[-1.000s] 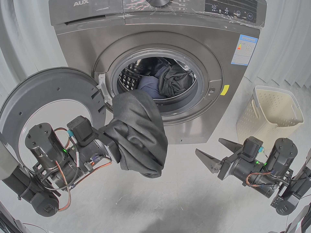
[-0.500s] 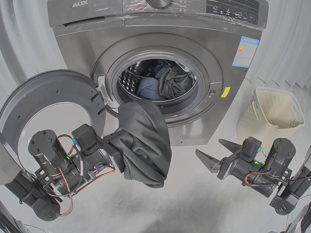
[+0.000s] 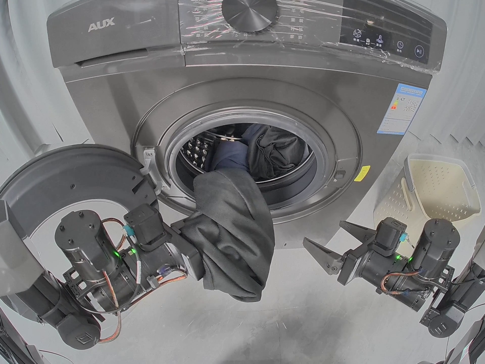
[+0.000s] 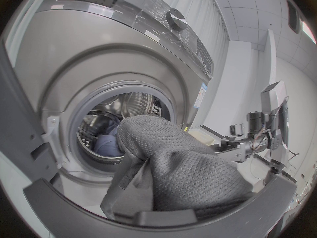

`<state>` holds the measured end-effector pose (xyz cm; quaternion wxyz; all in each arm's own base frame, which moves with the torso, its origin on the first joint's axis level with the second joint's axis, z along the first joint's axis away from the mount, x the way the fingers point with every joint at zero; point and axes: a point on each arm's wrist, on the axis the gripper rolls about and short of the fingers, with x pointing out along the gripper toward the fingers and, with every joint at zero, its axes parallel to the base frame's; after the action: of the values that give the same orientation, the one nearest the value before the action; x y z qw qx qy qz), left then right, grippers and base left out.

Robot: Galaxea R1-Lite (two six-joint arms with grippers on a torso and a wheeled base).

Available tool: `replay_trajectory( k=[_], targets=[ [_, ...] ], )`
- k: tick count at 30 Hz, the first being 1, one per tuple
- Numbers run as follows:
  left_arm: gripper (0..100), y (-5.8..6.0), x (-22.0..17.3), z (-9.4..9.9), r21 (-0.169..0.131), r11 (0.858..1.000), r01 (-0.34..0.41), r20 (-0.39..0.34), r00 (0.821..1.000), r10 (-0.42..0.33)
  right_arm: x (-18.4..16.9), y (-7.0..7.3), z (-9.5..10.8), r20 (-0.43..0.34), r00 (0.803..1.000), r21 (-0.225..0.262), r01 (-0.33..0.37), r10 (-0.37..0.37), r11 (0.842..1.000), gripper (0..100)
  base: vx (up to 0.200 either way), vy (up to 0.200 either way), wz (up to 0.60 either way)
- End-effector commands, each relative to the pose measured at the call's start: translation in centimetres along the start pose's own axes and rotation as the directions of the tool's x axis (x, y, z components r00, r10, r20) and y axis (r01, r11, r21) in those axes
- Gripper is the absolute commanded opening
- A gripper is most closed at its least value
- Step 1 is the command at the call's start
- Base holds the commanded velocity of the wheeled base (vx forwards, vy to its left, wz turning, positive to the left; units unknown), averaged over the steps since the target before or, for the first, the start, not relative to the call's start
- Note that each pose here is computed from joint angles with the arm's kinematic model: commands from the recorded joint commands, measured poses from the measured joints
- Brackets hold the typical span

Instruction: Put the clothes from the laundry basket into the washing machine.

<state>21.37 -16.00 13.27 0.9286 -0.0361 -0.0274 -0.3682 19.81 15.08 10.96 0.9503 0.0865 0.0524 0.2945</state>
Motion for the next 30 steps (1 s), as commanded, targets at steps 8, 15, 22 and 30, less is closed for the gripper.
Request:
replay_trajectory(
  k=[8,15,22,30],
  targets=[
    [0,-1.1,0.1,-0.8,-0.007,0.999,0.038,-0.032,0.999,-0.039,-1.8,1.2,-2.0,-0.108,0.993,-0.011,-0.055,0.054,0.998,100,0.025,0.000,0.00],
    [0,-2.7,0.1,-1.3,-0.028,0.995,0.099,-0.051,0.994,-0.100,-2.7,2.5,-1.6,-0.094,0.990,-0.022,-0.112,0.109,0.993,100,0.000,0.000,0.00],
    [0,-3.0,0.1,-2.6,-0.034,0.998,0.058,-0.103,0.993,-0.061,-2.9,2.3,-0.6,-0.049,0.993,-0.027,-0.108,0.107,0.994,100,0.000,0.000,0.00],
    [0,-4.0,0.9,-2.0,-0.034,0.996,0.079,-0.067,0.994,-0.081,-2.9,2.4,-0.2,-0.029,0.993,-0.027,-0.112,0.111,0.993,100,0.050,0.000,0.00]
  ],
)
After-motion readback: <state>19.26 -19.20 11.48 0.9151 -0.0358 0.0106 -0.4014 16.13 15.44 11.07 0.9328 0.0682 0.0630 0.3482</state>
